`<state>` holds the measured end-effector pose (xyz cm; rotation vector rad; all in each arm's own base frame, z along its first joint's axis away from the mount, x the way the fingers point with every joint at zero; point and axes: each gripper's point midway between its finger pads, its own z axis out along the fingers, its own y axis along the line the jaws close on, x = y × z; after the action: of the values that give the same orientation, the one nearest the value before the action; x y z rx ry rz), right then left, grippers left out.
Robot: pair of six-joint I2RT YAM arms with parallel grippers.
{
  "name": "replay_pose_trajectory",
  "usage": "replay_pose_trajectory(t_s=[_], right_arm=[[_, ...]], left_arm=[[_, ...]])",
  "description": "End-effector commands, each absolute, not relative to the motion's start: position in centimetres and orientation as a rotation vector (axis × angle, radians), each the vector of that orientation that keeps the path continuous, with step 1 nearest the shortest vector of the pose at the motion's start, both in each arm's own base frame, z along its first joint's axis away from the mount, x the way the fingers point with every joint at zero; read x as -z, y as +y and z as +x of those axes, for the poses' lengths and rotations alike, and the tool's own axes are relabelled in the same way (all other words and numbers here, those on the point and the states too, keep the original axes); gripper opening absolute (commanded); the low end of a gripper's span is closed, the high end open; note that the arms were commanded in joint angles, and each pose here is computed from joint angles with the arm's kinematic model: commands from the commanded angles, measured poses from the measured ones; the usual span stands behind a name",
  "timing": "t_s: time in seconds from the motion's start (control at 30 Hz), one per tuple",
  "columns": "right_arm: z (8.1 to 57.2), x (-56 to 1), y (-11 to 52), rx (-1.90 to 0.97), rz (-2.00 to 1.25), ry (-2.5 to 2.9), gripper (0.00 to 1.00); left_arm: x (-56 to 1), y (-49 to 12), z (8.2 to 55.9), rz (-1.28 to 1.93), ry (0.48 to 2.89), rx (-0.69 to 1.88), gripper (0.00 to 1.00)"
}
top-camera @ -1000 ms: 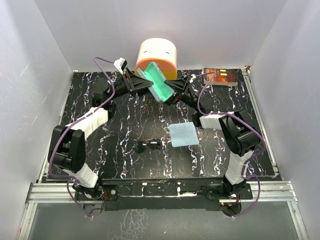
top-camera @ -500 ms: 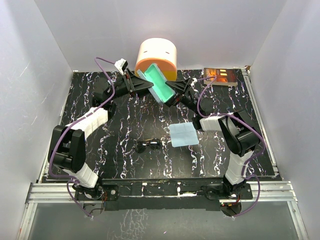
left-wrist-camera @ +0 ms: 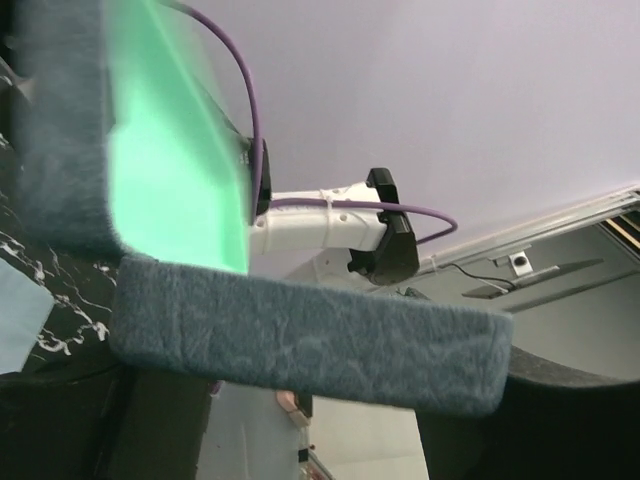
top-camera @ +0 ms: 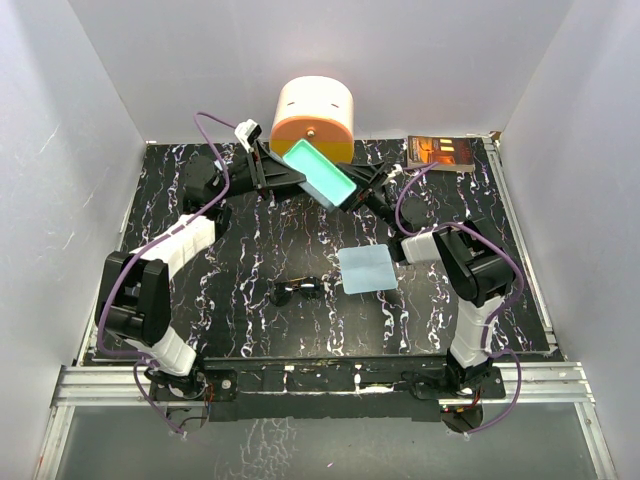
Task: Organize the sunglasses
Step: Open the sunglasses case.
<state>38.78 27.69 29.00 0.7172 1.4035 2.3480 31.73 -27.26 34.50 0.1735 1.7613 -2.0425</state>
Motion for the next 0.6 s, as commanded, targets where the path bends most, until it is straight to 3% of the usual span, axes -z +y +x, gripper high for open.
replay_pose_trajectory(t_s=[0.0,0.3,0.57], right_arm=[[33.3,-33.1,27.6,-2.455,0.318,1.197,0.08],[32.3,-35.2,28.4,-2.399,0.115,1.194,0.08],[33.5,-31.3,25.9,-2.322,0.227,1.310,0.08]], left_arm=[[-42.5,-27.5,25.3,0.534,1.456,2.022,0.00],[-41.9,-27.7,25.6,0.540,1.485,2.003,0.00],[-41.3,-27.9,26.3,0.620,1.608,1.928,0.00]])
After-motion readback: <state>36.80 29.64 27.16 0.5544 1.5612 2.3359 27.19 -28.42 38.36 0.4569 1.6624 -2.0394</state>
